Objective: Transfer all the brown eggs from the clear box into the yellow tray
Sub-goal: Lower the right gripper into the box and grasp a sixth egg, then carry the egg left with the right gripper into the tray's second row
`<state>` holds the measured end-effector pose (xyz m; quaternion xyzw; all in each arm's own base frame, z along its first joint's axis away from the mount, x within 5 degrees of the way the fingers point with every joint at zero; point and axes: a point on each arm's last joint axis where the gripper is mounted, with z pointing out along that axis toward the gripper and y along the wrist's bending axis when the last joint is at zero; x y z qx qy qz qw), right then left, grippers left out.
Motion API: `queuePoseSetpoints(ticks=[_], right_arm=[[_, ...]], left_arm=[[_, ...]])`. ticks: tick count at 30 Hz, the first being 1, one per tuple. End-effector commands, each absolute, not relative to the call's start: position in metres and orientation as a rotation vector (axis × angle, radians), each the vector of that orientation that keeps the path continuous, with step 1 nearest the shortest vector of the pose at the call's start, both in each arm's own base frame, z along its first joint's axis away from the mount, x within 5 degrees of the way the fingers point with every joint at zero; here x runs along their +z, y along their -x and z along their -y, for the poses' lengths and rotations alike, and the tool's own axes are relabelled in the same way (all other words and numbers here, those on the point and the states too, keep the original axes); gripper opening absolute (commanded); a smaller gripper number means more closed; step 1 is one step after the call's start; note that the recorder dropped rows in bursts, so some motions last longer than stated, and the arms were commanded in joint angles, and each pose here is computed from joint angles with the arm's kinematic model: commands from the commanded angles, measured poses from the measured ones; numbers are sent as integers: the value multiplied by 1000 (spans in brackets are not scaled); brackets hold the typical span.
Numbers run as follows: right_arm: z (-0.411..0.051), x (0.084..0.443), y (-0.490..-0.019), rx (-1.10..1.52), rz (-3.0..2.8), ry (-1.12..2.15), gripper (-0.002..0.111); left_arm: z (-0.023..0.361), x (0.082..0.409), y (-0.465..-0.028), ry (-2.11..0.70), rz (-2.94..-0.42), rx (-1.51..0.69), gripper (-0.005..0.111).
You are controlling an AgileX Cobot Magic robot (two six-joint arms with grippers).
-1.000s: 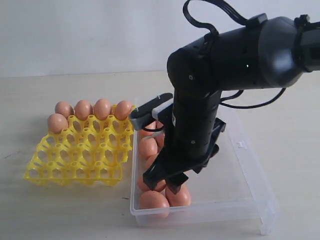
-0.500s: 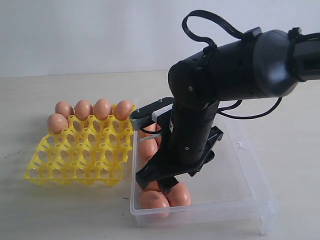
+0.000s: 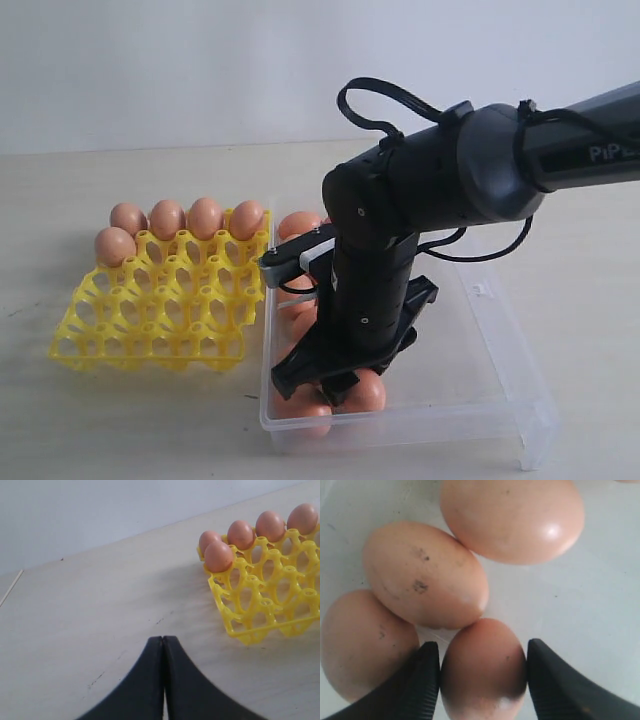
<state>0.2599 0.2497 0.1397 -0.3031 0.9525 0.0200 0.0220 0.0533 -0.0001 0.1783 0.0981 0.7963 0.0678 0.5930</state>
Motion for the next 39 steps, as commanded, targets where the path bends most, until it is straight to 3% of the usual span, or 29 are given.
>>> queuePoseSetpoints(ticks=[1, 2, 7, 10, 15, 19, 31, 39], right_arm=[[-249, 135, -260, 53, -2946, 981, 8], [-249, 135, -260, 53, -2942, 990, 0], [-244, 149, -260, 3, -2901, 1037, 0], [-242, 181, -263, 23, -2765, 1015, 0], [-256, 230, -277, 245, -2362, 913, 0], [-278, 243, -290, 392, -2042, 863, 0], [-339, 174, -333, 551, -1765, 847, 0], [-367, 147, -356, 618, -1753, 833, 0]], left_arm=[[0, 181, -53, -224, -1834, 152, 0], [0, 181, -53, -224, -1834, 152, 0], [0, 181, -53, -224, -1834, 152, 0], [0, 181, -53, -224, -1834, 152, 0], [0, 181, -53, -224, -1834, 152, 0], [0, 181, -53, -224, -1834, 152, 0], [0, 181, -53, -224, -1834, 152, 0], [0, 181, -53, -224, -1834, 152, 0]])
